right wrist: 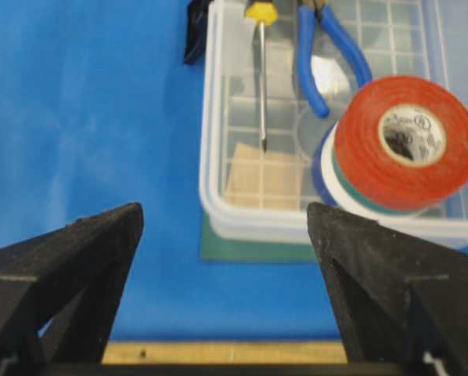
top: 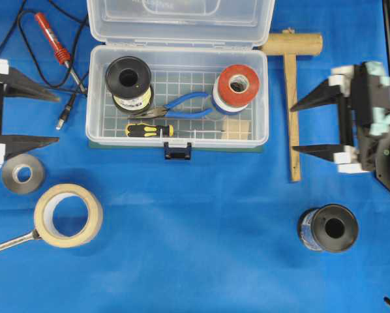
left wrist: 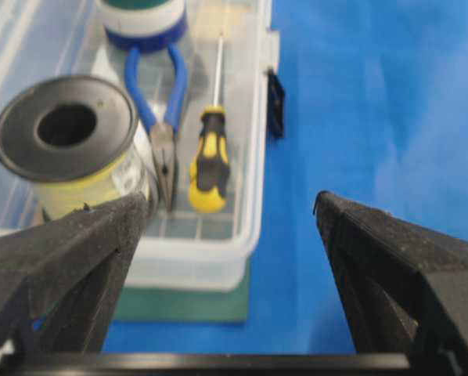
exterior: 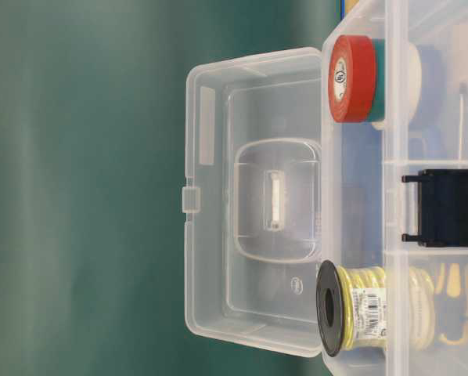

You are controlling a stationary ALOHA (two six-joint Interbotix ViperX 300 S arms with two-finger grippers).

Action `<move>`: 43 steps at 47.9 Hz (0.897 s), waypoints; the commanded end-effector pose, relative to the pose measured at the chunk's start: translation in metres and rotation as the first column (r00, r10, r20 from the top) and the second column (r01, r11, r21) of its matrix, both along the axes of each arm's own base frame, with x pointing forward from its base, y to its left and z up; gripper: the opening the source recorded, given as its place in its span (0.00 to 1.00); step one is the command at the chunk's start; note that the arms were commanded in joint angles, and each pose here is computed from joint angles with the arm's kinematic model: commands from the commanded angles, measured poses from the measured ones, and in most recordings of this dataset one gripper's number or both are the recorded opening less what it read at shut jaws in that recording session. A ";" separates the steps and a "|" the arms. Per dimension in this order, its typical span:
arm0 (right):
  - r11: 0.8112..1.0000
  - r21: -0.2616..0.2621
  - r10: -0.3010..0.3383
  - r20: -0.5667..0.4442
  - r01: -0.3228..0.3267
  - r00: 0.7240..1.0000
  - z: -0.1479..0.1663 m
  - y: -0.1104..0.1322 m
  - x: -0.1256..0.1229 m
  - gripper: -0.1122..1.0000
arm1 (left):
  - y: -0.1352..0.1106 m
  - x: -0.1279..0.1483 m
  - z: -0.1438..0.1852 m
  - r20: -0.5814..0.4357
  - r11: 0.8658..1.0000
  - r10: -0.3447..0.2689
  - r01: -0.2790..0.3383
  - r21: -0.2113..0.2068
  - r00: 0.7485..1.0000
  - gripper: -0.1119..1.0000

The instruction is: Open the tool box with both arms.

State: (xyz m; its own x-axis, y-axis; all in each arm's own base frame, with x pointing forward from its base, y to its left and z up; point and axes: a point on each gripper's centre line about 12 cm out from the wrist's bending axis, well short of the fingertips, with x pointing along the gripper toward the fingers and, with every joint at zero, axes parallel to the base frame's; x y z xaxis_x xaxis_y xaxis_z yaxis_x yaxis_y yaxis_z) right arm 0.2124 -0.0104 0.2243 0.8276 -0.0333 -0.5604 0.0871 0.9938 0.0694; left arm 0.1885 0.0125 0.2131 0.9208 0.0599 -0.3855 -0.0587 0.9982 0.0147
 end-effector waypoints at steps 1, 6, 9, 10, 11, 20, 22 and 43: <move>1.000 0.002 0.005 0.035 -0.005 0.999 0.006 0.002 -0.009 0.86 | -0.001 -0.008 0.002 -0.015 1.000 -0.005 0.005 0.001 1.000 0.87; 1.000 0.011 0.002 0.050 -0.002 0.999 0.002 0.003 -0.026 0.86 | -0.002 -0.017 0.000 -0.020 1.000 -0.006 0.006 0.000 1.000 0.86; 1.000 0.023 -0.004 0.050 0.003 0.999 -0.001 0.004 -0.034 0.86 | -0.002 -0.022 -0.002 -0.015 1.000 -0.007 0.007 -0.001 1.000 0.85; 1.000 0.025 -0.006 0.052 0.005 0.999 -0.002 0.004 -0.036 0.86 | -0.002 -0.023 -0.003 -0.012 1.000 -0.006 0.006 0.000 1.000 0.85; 0.999 0.031 -0.009 0.050 0.008 0.999 -0.003 0.004 -0.037 0.86 | -0.002 -0.025 -0.003 -0.009 1.000 -0.006 0.006 0.001 1.000 0.85; 0.999 0.043 -0.020 0.052 0.017 0.998 -0.010 0.004 -0.042 0.86 | -0.003 -0.031 -0.005 0.011 1.000 -0.007 0.007 0.003 1.000 0.84; 0.999 0.042 -0.019 0.046 0.017 0.999 -0.011 0.004 -0.041 0.86 | -0.003 -0.031 -0.005 0.009 1.000 -0.007 0.007 0.002 1.000 0.84; 0.999 0.041 -0.019 0.043 0.017 0.999 -0.012 0.004 -0.041 0.86 | -0.003 -0.031 -0.007 0.003 1.000 -0.008 0.008 0.001 1.000 0.84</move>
